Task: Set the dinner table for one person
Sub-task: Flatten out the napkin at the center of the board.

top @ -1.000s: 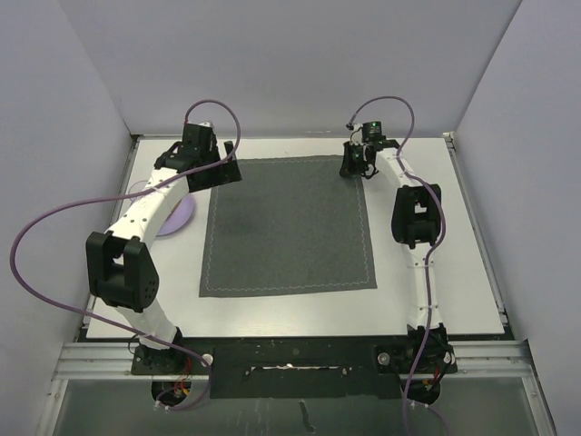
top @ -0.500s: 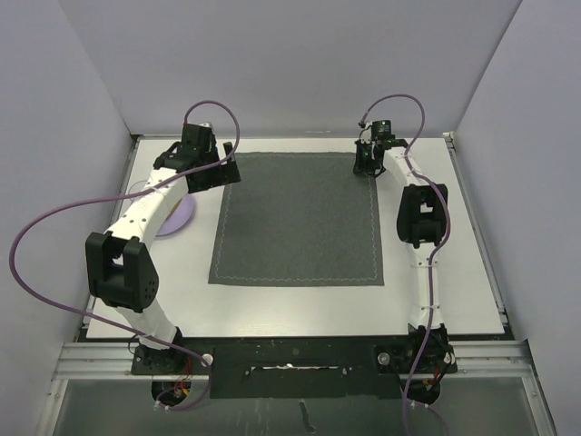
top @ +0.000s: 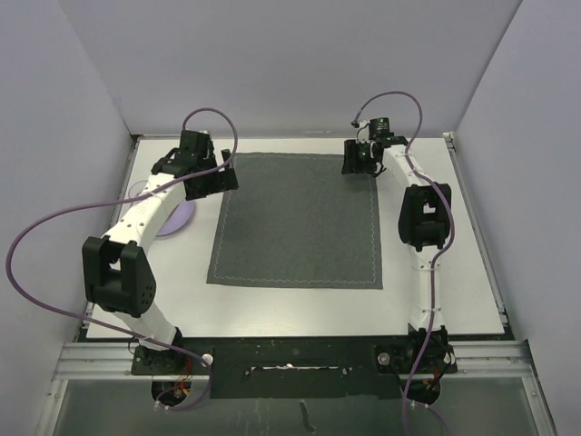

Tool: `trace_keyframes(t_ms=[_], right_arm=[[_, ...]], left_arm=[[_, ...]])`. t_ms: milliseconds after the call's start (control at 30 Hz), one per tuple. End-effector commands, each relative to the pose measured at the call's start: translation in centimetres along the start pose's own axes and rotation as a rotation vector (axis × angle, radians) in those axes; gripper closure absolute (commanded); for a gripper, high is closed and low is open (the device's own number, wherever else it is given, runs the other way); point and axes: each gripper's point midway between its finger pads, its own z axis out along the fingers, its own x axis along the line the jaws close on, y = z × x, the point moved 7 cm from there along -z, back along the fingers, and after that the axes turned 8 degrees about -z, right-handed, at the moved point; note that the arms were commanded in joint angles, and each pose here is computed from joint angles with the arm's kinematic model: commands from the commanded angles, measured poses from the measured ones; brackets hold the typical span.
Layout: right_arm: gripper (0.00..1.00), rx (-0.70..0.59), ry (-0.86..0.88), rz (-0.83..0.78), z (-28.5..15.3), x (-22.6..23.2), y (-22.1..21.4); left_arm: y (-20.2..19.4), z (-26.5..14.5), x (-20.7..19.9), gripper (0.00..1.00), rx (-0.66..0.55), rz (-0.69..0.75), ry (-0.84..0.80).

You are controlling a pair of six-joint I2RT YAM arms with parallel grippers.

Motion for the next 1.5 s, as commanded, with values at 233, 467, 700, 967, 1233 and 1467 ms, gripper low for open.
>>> trace_keyframes(t_ms=[233,467,700,967,1233,1467], right_arm=[[0.81,-0.22,0.04,-0.073,-14.0,8.1,6.6],[1.0,-0.052,0.021,-0.029,-18.6,16.9,-5.3],[1.0,0.126,-0.002,-0.023,-20.2,21.8,-18.8],[1.0,0.216,-0.141,-0.063,-18.8,20.1,-21.3],[1.0,0.311,-0.178,-0.06,-16.4,19.9,-22.7],[1.0,0.41,-0.258,-0.083,-14.2,19.4,-23.8]], left_arm=[[1.0,-5.8,0.0,0.02,-0.106,-0.03,-0.09],[-2.8,-9.5,1.6,0.23,-0.104,-0.106,-0.179],[-6.9,-12.4,3.7,1.0,-0.098,-0.144,-0.23],[-9.2,-14.6,5.1,0.05,-0.093,-0.139,-0.247],[-9.5,-16.3,5.9,0.02,-0.126,-0.133,-0.221],[-9.0,-16.7,6.0,0.02,-0.141,-0.109,-0.195]])
